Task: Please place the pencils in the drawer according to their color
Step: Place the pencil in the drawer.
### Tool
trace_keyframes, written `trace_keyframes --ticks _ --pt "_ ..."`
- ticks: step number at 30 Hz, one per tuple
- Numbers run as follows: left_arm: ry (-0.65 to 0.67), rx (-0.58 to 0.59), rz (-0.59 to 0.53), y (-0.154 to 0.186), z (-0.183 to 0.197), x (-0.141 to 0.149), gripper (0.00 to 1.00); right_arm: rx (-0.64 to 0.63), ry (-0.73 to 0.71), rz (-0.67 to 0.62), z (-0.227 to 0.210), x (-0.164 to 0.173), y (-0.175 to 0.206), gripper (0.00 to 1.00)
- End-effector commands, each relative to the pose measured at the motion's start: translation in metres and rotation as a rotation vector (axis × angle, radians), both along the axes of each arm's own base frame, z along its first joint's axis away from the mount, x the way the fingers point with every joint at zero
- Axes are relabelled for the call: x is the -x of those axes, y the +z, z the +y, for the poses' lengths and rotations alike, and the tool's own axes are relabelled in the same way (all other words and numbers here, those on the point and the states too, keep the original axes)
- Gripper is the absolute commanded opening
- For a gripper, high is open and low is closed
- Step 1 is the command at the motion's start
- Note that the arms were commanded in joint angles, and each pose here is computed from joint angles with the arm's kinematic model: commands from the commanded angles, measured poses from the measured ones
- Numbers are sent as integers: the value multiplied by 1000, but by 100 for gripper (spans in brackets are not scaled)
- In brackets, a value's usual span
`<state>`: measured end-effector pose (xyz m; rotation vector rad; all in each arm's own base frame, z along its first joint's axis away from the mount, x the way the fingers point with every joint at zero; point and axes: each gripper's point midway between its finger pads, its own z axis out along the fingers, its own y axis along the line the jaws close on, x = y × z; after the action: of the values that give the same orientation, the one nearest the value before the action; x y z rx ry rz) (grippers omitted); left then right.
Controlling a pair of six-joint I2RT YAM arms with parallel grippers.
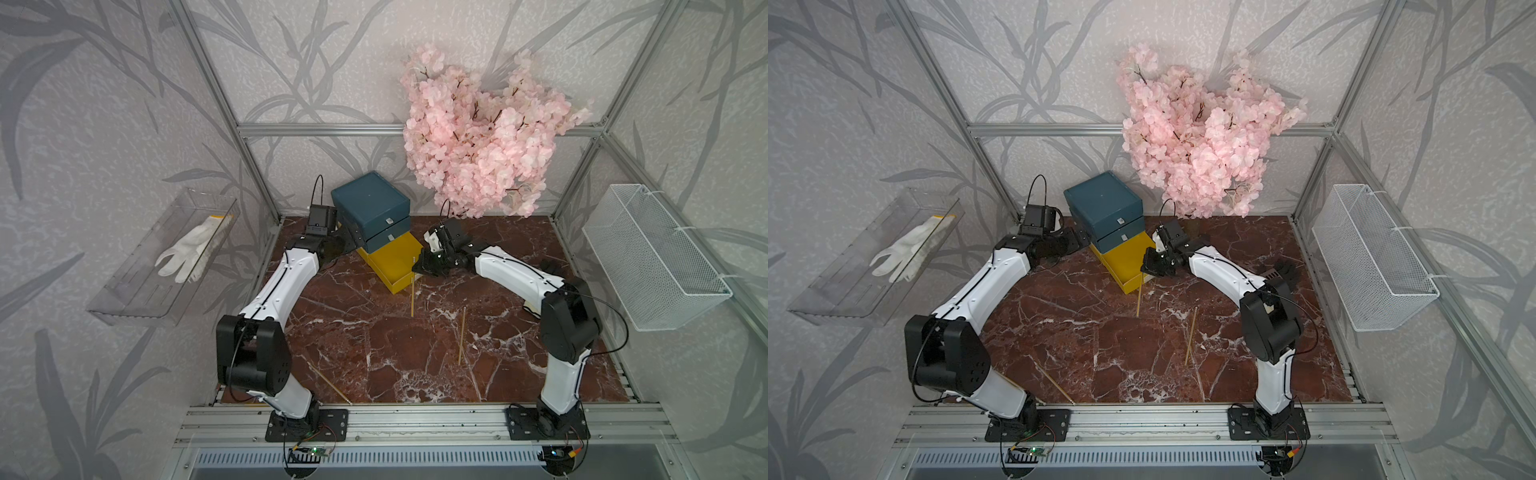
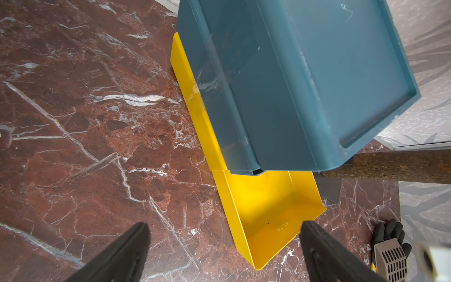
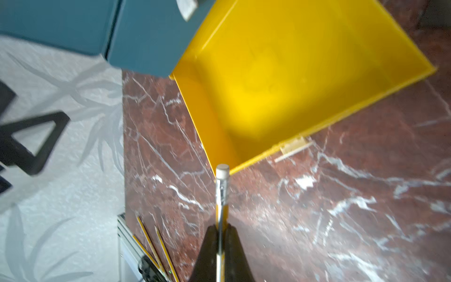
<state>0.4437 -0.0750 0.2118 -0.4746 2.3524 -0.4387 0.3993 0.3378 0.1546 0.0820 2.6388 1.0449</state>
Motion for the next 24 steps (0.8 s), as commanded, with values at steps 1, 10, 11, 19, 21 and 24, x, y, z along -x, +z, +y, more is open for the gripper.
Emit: trace_keyframes --ticks 1,10,11,19,21,24 --pt "-7 -1 -56 26 1 -2 100 -126 -89 0 17 -32 10 0" --pt "-17 -2 -34 20 0 -2 100 -161 -255 -20 17 -96 -6 0" --pt "-19 -1 -34 20 -1 -2 100 -155 -267 -29 16 -102 -6 0" --pt "-24 11 -20 16 -3 -4 100 -82 -330 -65 6 -134 -21 0" --pt "-24 11 -19 16 -4 -4 100 -50 -327 -77 5 -140 -26 0" --pt "-22 10 -18 16 -3 -4 100 -5 -326 -82 3 -145 -36 0"
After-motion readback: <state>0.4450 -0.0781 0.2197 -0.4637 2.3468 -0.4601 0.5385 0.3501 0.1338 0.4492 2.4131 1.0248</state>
